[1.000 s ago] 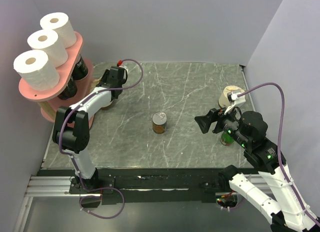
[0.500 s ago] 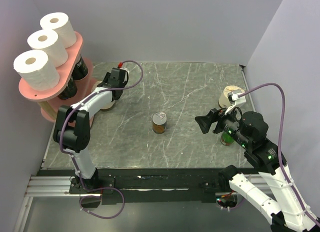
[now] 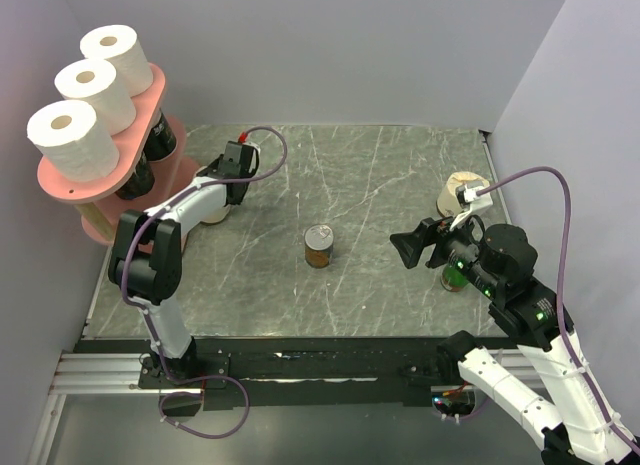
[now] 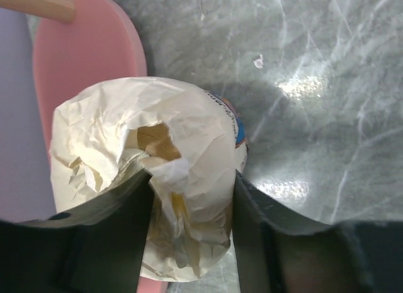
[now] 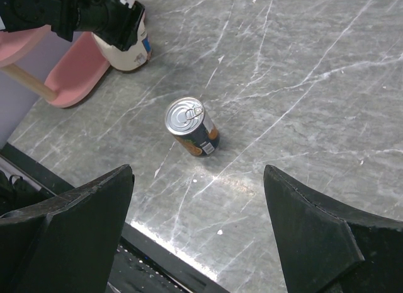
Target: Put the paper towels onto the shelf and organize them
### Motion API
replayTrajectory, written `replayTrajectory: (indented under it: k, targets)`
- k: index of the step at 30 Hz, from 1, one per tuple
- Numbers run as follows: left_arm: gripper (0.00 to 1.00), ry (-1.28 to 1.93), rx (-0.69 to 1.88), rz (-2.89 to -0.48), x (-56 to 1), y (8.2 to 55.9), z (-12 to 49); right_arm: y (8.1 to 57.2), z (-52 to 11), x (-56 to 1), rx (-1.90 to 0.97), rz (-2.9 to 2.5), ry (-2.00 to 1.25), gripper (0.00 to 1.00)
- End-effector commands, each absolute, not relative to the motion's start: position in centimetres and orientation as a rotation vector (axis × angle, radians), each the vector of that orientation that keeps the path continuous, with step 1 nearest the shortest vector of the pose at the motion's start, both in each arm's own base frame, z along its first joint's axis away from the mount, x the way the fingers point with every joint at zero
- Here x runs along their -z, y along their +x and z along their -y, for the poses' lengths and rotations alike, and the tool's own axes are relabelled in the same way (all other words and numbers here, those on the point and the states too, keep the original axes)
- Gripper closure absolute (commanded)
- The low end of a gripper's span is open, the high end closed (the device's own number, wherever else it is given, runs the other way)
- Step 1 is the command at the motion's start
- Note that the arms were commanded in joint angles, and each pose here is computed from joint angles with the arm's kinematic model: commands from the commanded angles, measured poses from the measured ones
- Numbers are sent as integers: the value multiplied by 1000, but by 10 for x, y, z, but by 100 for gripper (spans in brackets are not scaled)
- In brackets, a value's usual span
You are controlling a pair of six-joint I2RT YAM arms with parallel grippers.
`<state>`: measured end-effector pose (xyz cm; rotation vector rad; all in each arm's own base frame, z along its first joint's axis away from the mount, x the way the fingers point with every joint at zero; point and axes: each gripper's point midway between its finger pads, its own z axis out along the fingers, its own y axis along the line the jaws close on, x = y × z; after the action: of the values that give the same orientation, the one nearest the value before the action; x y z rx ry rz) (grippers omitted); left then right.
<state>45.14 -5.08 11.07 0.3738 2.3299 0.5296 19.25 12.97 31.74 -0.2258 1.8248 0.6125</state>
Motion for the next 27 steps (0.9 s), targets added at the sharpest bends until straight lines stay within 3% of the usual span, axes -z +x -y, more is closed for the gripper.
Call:
replayTrajectory:
  k: [1, 14, 20, 23, 27]
  targets:
    - [51, 345, -505, -2357, -114, 446, 52, 181, -125, -346, -635, -1730, -238, 9]
    - [53, 419, -54, -2322, -151, 413, 172, 180, -129, -349, -653, -1732, -248, 9]
    - [30, 351, -6, -2287, -179, 408, 178, 181, -130, -344, -660, -1745, -243, 9]
    - [27, 316, 41, -2239, -211, 413, 180, 182, -131, -346, -658, -1748, -245, 9]
    - [30, 306, 149, -2204, -243, 415, 192, 185, -134, -348, -669, -1738, -250, 9]
